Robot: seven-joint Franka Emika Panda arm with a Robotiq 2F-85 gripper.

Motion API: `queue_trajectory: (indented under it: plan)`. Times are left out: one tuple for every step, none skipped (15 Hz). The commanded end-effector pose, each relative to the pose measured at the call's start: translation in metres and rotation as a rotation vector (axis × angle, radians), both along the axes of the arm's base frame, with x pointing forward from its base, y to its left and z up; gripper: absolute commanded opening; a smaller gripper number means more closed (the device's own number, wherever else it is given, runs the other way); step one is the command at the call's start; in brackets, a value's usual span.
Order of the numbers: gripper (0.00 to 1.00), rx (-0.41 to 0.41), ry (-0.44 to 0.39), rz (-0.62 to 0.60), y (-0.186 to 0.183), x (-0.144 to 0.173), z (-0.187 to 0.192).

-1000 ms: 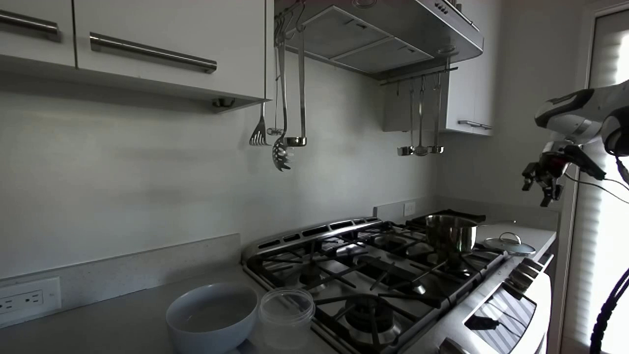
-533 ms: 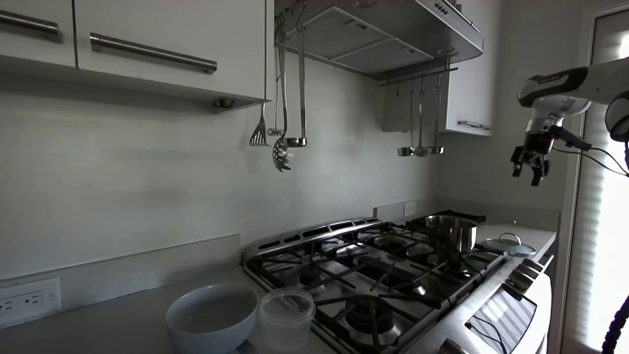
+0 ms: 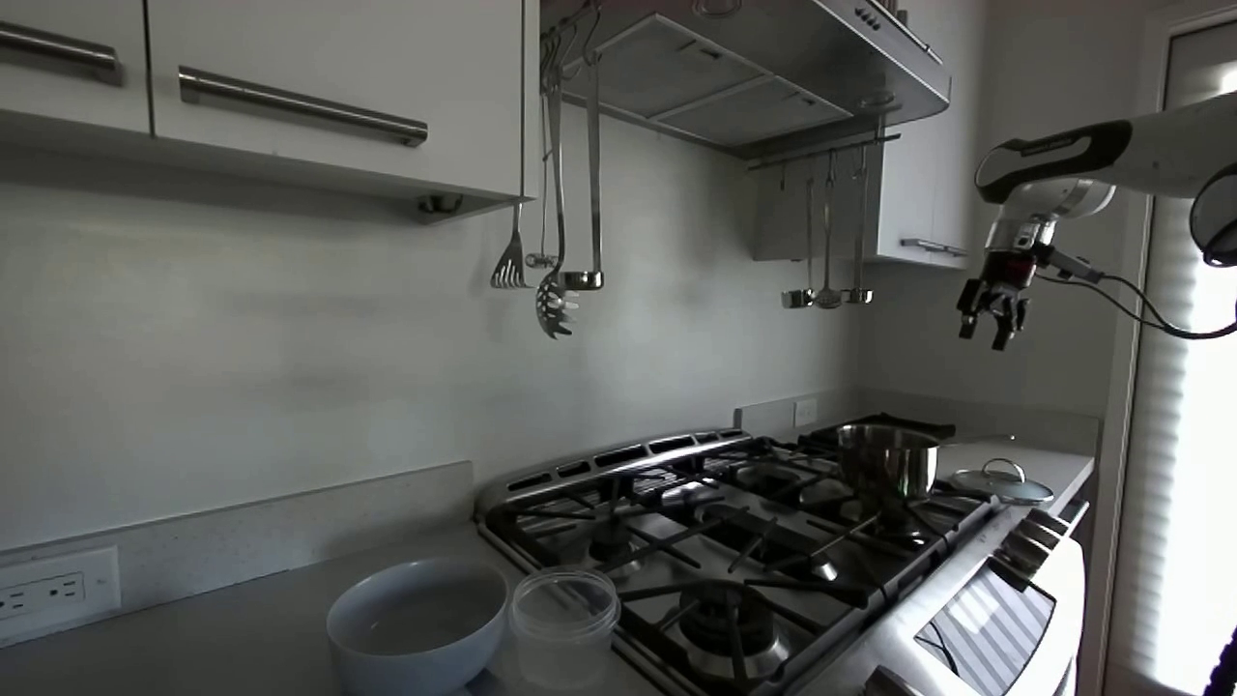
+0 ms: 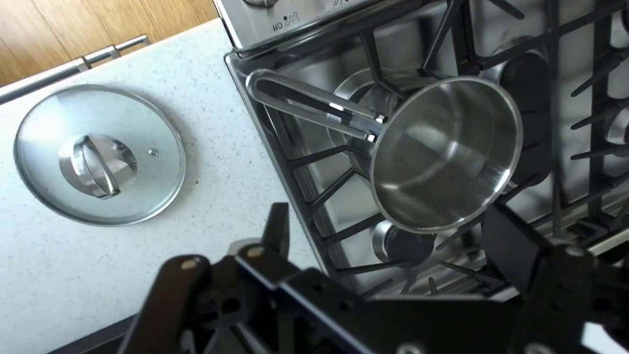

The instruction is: Slide the silver pot to the bottom right cooker on the stove

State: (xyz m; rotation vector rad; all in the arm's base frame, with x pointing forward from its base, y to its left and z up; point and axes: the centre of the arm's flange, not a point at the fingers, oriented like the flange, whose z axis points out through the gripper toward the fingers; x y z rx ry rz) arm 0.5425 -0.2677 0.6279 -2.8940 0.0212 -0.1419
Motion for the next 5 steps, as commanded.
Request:
queue_trajectory:
  plan:
    - [1.0, -0.001, -0.002, 0.007, 0.0039, 0.0019, 0.0003]
    - [1.0, -0.001, -0.003, 0.009, 0.005, 0.0026, 0.0006]
    - [1.0, -0.001, -0.003, 0.008, 0.0043, 0.0024, 0.0005]
    - [1.0, -0.001, -0.002, 0.005, 0.003, 0.002, 0.0003]
    - [1.0, -0.001, -0.002, 0.003, 0.0019, 0.0015, 0.0002]
